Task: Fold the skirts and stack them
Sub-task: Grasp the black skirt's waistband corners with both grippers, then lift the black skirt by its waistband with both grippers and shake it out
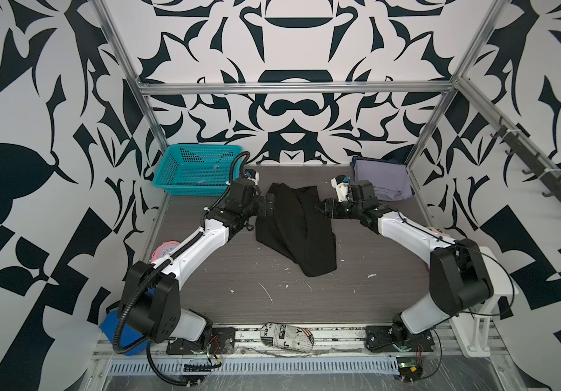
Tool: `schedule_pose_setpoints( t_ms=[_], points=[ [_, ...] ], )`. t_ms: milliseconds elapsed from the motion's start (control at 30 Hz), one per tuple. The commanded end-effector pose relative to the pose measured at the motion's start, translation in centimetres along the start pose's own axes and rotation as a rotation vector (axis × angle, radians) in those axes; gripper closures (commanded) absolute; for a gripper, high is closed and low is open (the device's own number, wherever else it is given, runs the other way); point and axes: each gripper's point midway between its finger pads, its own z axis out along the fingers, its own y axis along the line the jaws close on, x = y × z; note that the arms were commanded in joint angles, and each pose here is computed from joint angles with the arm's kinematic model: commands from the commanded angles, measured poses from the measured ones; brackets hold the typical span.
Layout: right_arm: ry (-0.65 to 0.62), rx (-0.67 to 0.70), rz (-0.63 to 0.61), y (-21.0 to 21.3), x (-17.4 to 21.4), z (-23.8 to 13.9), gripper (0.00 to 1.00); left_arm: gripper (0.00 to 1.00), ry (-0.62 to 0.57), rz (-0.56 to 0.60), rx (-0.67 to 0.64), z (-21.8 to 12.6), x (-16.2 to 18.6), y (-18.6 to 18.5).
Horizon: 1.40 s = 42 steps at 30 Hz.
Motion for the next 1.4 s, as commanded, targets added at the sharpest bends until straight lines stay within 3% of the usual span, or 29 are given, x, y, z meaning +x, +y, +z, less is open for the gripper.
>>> schedule_pose_setpoints(
  t_ms=[0,233,433,467,567,633,667,733,800,900,1033,1367],
  points=[
    [-0.008,-0.036,-0.035,1.6,-1.7,0.6,0.39,0.03,0.088,0.030,0.031,2.7,2.0,-0.3],
    [-0.015,0.148,-0.023,-2.4,-4.4,4.0,0.31,0.01,0.200,0.125,0.041,10.7,0.7,-1.3],
    [0.026,0.195,0.020,-6.7,-7.1,7.9,0.21,0.08,0.231,0.093,0.071,16.5,0.9,-1.2],
    [0.028,0.197,0.027,-7.3,-7.5,8.3,0.20,0.14,0.244,0.087,0.088,17.3,1.1,-1.4],
    [0.057,0.207,0.025,-8.6,-8.8,10.3,0.22,0.47,0.274,0.075,0.125,18.8,1.4,-2.1],
    [0.104,0.191,0.036,-9.3,-9.0,11.7,0.29,0.74,0.271,0.066,0.131,19.3,1.2,-2.1],
    [0.129,0.160,0.040,-9.1,-8.9,12.3,0.33,0.82,0.266,0.060,0.135,19.3,0.9,-2.1],
    [0.159,0.074,0.031,-7.9,-8.9,13.1,0.45,0.98,0.251,0.043,0.152,18.7,0.4,-2.1],
    [0.162,0.014,0.023,-6.8,-9.2,13.1,0.67,1.00,0.225,0.033,0.152,17.7,-0.5,-1.9],
    [0.125,-0.039,0.000,-5.0,-10.3,11.7,0.93,1.00,0.175,0.035,0.127,15.4,-2.2,-1.3],
    [0.071,-0.084,0.013,-3.1,-12.2,8.6,1.00,1.00,0.075,0.044,0.083,11.3,-5.3,-0.9],
    [-0.191,-0.140,-0.097,5.0,-17.2,-4.4,1.00,1.00,-0.204,0.098,0.139,-1.7,-12.8,-3.3]
  ],
)
